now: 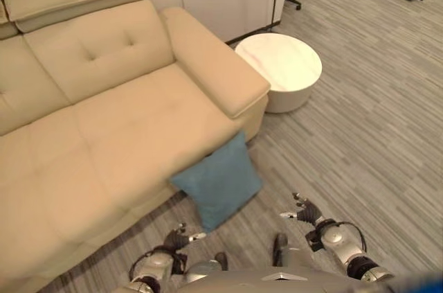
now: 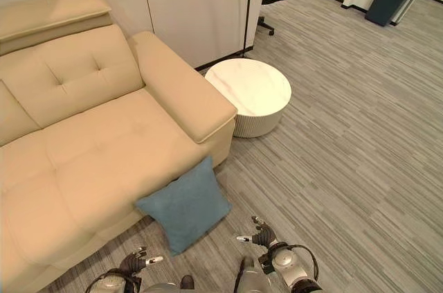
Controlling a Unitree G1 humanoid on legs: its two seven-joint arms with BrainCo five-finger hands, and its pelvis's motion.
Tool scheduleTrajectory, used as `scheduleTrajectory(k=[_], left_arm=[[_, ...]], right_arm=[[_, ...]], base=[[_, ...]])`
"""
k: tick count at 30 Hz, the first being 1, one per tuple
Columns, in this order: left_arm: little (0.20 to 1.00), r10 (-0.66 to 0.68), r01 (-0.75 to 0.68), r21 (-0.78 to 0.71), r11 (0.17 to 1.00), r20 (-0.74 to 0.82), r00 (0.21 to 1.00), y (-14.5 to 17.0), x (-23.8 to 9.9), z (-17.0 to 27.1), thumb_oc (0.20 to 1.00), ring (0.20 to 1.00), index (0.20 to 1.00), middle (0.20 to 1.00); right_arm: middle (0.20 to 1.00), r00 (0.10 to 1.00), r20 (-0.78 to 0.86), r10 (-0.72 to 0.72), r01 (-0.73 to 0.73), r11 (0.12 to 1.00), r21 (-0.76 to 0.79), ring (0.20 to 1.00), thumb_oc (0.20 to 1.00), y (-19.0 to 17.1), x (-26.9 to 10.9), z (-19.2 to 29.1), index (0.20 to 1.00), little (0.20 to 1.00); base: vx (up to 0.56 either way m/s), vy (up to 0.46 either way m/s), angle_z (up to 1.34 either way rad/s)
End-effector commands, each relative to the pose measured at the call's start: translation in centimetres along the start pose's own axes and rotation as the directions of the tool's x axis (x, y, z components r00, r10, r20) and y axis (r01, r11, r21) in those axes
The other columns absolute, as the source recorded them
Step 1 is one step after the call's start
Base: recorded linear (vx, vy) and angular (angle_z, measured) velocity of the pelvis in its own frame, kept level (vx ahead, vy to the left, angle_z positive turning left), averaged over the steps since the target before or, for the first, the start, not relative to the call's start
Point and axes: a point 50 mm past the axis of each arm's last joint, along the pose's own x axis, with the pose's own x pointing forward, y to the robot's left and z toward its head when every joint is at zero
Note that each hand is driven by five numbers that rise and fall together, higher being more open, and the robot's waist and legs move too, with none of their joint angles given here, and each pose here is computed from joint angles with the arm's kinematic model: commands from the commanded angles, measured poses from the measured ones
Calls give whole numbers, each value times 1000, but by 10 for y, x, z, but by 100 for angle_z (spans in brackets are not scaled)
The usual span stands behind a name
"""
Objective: Pick up all the scattered cushions and arrange them neatly on the sofa.
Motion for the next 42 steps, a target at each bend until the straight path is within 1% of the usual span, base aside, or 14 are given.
scheduleTrajectory(k=[1, 12, 16, 25, 32, 39, 42], left_arm=[[1000, -8, 7, 20, 1000, 46, 999, -6, 3, 13, 1000, 1000, 1000, 1000], [1000, -24, 23, 10, 1000, 78, 997, -11, 4, 21, 1000, 1000, 1000, 1000], [1000, -20, 20, 4, 1000, 62, 998, -9, 3, 16, 1000, 1000, 1000, 1000], [1000, -6, 6, -8, 1000, 32, 999, -6, 1, 5, 1000, 1000, 1000, 1000], [1000, 24, -25, 15, 1000, 64, 998, 7, 2, 16, 1000, 1000, 1000, 1000], [1000, 47, -48, 10, 999, 85, 995, 13, 2, 19, 1000, 1000, 1000, 1000], [1000, 61, -61, -9, 998, 101, 993, 15, 2, 22, 1000, 1000, 1000, 1000]], right_arm=[[1000, 999, 28, -43, 43, 999, -19, 1000, 1000, -14, -2, 2, 1000, 1000], [1000, 997, 11, -79, 79, 997, 13, 1000, 1000, -22, -6, -7, 1000, 1000], [1000, 996, 8, -87, 87, 996, 36, 1000, 1000, -21, -7, -9, 1000, 1000], [1000, 998, 23, -60, 60, 998, 28, 1000, 1000, -14, -3, -2, 1000, 1000], [1000, 996, 76, -35, 35, 999, 2, 1000, 1000, -8, 2, 16, 1000, 1000], [1000, 994, 103, -46, 46, 999, 10, 1000, 1000, -10, 1, 20, 1000, 1000], [1000, 991, 121, -47, 49, 999, -12, 1000, 1000, -12, 1, 23, 1000, 1000]], base=[[116, -108, 105], [27, -138, 91], [21, -1, 92], [107, 169, 12], [114, 261, -16], [93, 27, 18], [38, -49, 31]])
